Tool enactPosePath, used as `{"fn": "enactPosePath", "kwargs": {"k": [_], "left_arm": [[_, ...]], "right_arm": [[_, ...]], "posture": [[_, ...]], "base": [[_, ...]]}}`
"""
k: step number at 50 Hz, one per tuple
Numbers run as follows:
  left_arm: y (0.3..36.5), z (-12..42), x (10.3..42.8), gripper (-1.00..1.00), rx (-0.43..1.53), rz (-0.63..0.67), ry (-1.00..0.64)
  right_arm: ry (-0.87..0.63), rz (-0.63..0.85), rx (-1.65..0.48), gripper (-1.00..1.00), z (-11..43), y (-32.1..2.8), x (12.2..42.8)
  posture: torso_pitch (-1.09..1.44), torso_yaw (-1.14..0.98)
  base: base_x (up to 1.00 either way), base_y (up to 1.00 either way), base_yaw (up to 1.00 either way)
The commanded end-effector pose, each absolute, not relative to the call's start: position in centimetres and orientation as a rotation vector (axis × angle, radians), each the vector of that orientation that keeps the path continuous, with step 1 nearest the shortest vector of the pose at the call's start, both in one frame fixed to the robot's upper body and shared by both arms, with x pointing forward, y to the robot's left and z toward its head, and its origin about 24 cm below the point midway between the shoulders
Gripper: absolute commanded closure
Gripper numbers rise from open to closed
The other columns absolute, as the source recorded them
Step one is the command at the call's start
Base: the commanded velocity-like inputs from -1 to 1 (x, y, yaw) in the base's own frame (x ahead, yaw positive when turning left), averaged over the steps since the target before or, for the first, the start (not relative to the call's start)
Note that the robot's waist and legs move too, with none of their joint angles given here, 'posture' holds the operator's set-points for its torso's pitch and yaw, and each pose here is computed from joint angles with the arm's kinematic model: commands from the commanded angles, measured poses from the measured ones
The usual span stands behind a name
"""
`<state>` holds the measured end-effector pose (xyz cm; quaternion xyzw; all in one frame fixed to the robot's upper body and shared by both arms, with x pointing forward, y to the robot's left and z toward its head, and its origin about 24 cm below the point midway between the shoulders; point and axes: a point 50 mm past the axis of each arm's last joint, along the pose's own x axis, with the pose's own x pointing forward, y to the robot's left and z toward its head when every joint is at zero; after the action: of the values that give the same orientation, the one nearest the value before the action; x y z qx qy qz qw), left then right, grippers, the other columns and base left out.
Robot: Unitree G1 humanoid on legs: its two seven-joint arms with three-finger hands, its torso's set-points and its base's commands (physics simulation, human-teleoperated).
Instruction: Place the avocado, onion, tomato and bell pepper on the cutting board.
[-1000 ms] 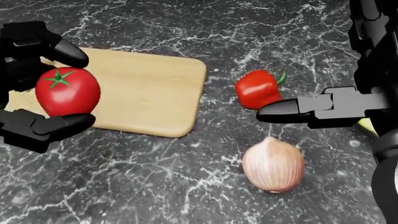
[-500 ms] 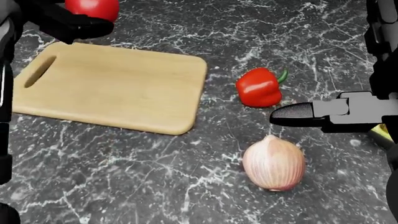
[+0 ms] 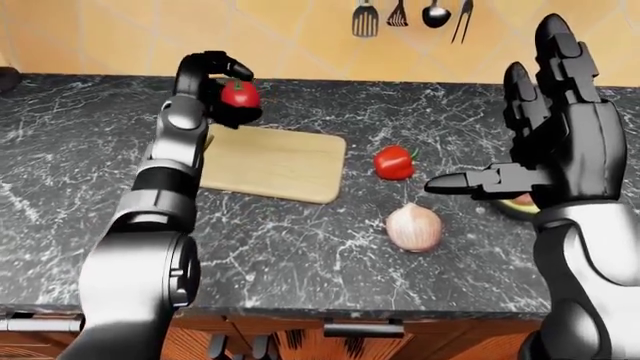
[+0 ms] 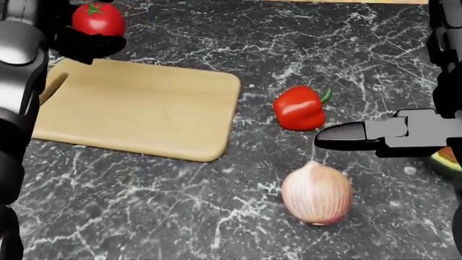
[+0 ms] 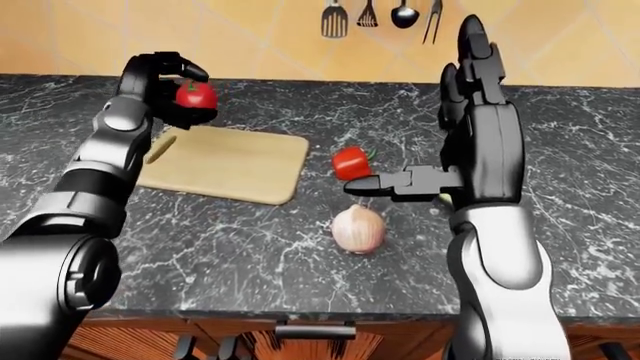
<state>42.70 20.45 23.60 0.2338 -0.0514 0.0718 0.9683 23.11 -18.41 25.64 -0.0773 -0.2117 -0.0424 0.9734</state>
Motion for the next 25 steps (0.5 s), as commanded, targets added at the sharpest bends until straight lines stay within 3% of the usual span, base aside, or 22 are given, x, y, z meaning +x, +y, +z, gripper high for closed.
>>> {"fn": "enactPosePath", "kwargs": {"k": [1, 17, 21, 25], "left_arm": [[20.3, 26.4, 42.5, 0.6, 0.454, 0.182, -0.224], [21.1, 23.9, 42.5, 0.61, 0.462, 0.211, -0.167], [21.3, 23.2, 42.4, 0.55, 0.463, 0.216, -0.152], [21.5, 22.8, 42.3, 0.36, 0.459, 0.221, -0.139]], "right_arm": [[-0.502, -0.092, -0.166, -1.0, 26.8, -18.4, 22.6], [-0.502, -0.092, -0.173, -1.0, 27.0, -18.4, 22.5], [-0.499, -0.095, -0.177, -1.0, 26.8, -18.4, 22.5], [-0.498, -0.094, -0.175, -1.0, 26.7, -18.4, 22.5]], "posture": [[0.0, 0.0], [0.0, 0.0], [0.0, 0.0], [0.0, 0.0]], "base": [[0.0, 0.0, 0.0], [0.0, 0.0, 0.0], [0.0, 0.0, 0.0], [0.0, 0.0, 0.0]]}}
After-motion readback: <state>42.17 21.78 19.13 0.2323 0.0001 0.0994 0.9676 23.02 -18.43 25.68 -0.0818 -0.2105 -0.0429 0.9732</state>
